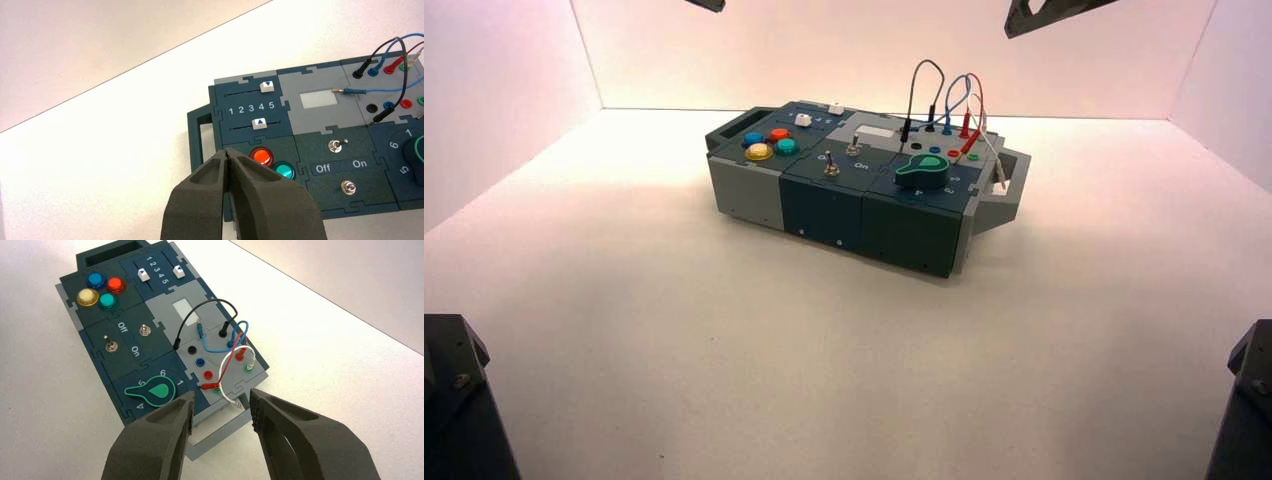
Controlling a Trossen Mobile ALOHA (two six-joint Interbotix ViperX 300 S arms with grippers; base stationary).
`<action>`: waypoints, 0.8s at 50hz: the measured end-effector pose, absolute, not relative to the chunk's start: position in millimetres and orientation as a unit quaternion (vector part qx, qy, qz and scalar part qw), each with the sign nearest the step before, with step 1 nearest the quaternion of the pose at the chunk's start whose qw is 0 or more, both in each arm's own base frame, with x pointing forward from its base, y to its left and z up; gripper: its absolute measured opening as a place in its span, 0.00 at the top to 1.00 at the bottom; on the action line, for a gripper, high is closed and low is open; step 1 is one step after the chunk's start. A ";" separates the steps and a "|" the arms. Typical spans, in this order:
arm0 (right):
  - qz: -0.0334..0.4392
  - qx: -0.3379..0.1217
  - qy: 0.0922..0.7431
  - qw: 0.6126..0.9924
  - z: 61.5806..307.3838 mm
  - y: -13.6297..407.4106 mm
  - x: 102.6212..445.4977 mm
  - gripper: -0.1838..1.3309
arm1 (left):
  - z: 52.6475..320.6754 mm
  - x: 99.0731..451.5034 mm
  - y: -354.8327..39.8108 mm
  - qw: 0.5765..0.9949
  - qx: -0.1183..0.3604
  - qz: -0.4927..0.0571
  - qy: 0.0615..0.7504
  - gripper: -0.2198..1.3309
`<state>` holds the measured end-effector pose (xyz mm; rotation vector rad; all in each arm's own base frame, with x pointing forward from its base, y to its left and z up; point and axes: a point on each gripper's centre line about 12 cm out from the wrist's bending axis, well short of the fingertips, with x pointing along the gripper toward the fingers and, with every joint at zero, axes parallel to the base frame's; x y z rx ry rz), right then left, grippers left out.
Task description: Move the top slider to position 3.
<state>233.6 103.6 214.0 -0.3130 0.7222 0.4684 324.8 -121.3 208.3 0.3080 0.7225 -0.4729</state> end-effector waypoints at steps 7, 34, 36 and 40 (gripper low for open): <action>0.226 -0.153 0.353 0.895 211.6 103.8 234.3 0.16 | 206.2 325.3 -121.5 0.896 0.149 -0.228 0.352 0.96; 0.223 -0.140 0.368 0.892 212.6 102.4 229.2 0.16 | 197.2 315.8 -144.3 0.879 0.162 -0.262 0.365 0.96; 0.222 -0.132 0.372 0.892 214.1 102.4 228.0 0.16 | 196.9 313.4 -148.2 0.875 0.164 -0.269 0.368 0.96; 0.221 -0.112 0.377 0.893 223.1 102.9 225.4 0.16 | 199.1 308.2 -158.5 0.863 0.171 -0.288 0.377 0.96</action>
